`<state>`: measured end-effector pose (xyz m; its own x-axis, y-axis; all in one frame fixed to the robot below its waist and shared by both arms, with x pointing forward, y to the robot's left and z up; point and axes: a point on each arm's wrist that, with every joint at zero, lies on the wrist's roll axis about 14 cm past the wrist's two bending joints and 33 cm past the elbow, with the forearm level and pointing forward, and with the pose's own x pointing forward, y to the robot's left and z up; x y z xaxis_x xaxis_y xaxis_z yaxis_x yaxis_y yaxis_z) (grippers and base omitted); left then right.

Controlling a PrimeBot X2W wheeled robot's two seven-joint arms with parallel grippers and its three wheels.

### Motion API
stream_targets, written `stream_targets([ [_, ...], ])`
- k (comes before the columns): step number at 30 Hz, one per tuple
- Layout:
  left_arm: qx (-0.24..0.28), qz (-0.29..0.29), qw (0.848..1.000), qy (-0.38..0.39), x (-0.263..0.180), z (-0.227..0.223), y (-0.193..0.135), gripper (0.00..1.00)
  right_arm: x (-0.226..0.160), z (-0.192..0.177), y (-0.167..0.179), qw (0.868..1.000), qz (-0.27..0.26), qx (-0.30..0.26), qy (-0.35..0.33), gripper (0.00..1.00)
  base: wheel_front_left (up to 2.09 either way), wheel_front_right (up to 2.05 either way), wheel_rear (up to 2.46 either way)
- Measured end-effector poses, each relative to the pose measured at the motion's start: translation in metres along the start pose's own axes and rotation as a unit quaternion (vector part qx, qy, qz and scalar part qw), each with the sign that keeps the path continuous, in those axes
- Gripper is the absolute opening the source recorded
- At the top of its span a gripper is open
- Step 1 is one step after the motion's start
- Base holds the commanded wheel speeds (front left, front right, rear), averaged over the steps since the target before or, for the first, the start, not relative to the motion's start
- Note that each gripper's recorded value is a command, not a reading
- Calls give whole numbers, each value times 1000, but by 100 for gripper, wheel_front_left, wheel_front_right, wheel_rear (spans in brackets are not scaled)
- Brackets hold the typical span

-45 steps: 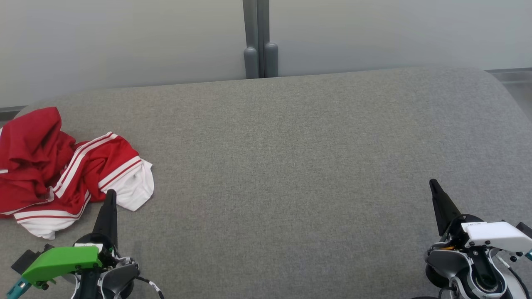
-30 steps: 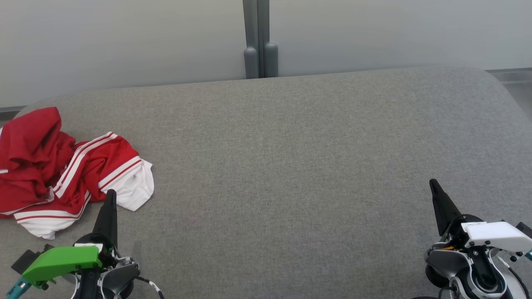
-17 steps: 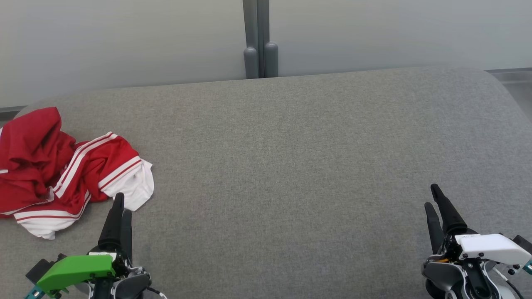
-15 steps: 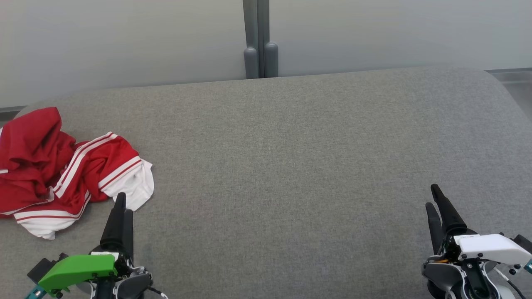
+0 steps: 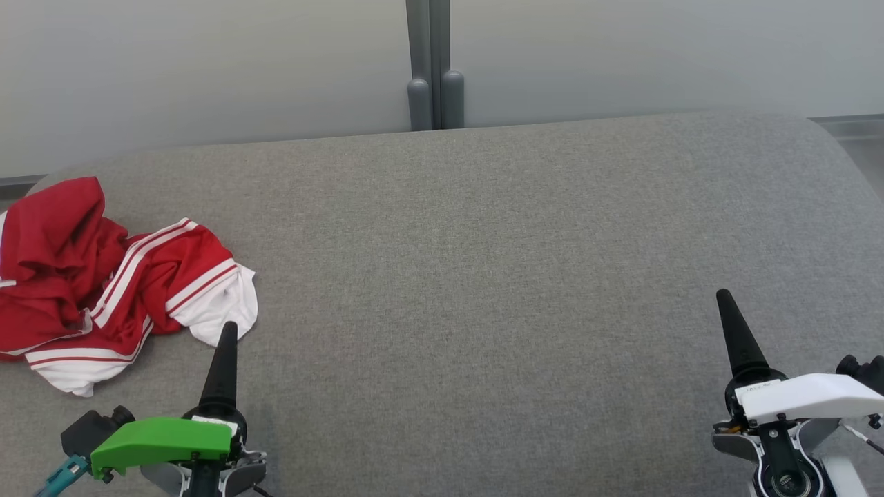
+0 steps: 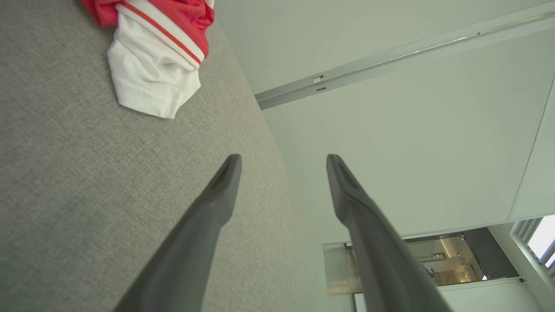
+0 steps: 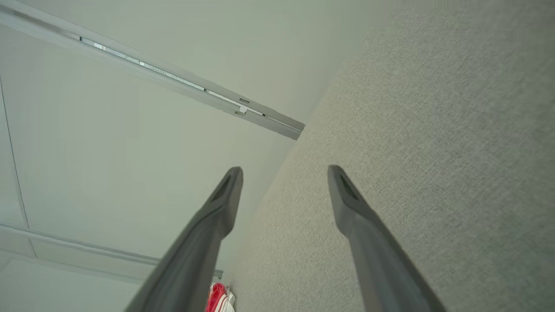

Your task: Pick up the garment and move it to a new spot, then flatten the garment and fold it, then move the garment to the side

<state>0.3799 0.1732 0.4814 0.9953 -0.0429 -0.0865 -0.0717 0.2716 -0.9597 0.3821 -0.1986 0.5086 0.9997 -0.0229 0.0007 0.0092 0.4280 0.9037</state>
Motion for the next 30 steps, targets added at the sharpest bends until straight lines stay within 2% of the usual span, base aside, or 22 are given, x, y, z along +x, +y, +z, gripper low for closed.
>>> stream_targets([
  [5, 71, 4, 997, 7, 0, -4, 0, 100, 1, 3, 5, 996, 11, -84, 0, 100, 0, 0, 0],
  [7, 84, 3, 996, 9, 0, -5, 0, 100, 1, 3, 6, 995, 12, -99, 1, 100, 0, 0, 0],
  [15, 199, 3, 980, 21, 1, -13, -1, 100, -1, 1, 8, 980, 20, -196, 4, 100, 0, 0, 0],
  [30, 325, -6, 946, 13, -1, -11, -1, 100, -2, -2, 9, 944, 36, -329, 9, 100, 0, 0, 0],
])
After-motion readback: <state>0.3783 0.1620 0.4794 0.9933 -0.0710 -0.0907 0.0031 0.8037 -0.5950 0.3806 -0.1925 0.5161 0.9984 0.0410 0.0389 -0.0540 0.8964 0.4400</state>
